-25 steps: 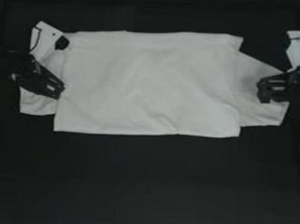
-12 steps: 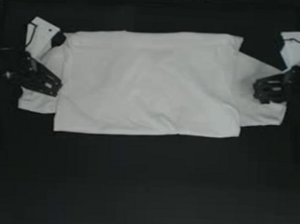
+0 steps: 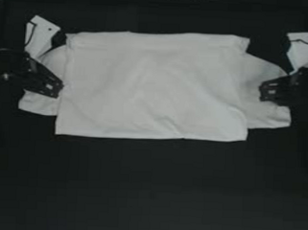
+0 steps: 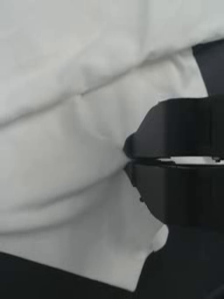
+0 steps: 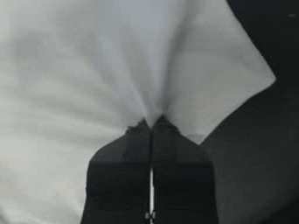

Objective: Fold shirt

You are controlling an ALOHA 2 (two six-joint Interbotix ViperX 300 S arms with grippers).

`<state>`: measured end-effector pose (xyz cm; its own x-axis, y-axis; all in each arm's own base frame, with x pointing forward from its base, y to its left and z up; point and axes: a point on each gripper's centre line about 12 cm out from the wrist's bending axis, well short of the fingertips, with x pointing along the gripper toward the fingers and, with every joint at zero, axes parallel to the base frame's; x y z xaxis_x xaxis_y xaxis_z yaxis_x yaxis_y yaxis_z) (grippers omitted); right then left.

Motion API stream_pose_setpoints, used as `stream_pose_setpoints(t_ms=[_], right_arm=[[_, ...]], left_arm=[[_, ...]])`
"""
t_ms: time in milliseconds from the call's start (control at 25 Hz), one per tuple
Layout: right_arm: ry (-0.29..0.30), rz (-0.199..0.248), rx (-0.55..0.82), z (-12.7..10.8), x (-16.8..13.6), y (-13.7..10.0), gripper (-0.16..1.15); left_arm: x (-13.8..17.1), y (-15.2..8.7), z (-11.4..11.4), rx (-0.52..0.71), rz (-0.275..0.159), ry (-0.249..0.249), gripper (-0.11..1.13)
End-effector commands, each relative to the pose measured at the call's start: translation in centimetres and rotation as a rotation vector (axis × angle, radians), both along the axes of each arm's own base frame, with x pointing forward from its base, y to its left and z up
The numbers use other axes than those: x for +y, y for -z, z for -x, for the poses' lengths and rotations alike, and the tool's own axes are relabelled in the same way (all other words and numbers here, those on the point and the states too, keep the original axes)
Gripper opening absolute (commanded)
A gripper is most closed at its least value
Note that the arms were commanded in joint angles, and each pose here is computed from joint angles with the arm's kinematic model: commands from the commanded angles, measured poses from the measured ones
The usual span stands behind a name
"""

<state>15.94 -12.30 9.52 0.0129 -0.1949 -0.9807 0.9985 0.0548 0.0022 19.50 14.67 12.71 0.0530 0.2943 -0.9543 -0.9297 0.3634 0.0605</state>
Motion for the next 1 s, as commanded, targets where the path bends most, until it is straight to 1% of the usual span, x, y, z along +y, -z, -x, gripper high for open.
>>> stream_pose_setpoints(t_ms=[40,320,440,560,640,880,1000], right_arm=[[-0.030,0.028,-0.043,-1.6,-0.5,-1.4,0.07],[-0.085,0.075,-0.084,-4.1,-1.5,-4.0,0.07],[-0.108,0.104,-0.122,-5.1,-1.7,-5.4,0.07],[-0.124,0.140,-0.173,-6.0,-1.8,-7.1,0.07],[-0.133,0.161,-0.210,-6.5,-1.8,-8.2,0.07],[-0.164,0.207,-0.295,-8.7,-2.0,-11.2,0.07],[-0.170,0.216,-0.330,-9.5,-2.1,-11.7,0.07]], left_arm=[[0.2,-2.5,-0.8,-0.082,-0.052,0.014,0.05],[0.1,-4.9,-2.4,-0.154,-0.100,0.055,0.06],[0.1,-6.2,-3.5,-0.187,-0.128,0.085,0.06],[0.3,-7.8,-4.8,-0.221,-0.164,0.116,0.06],[0.4,-8.6,-5.5,-0.241,-0.179,0.129,0.06],[0.4,-10.2,-7.6,-0.272,-0.204,0.182,0.06],[0.6,-10.2,-8.5,-0.274,-0.206,0.202,0.06]])
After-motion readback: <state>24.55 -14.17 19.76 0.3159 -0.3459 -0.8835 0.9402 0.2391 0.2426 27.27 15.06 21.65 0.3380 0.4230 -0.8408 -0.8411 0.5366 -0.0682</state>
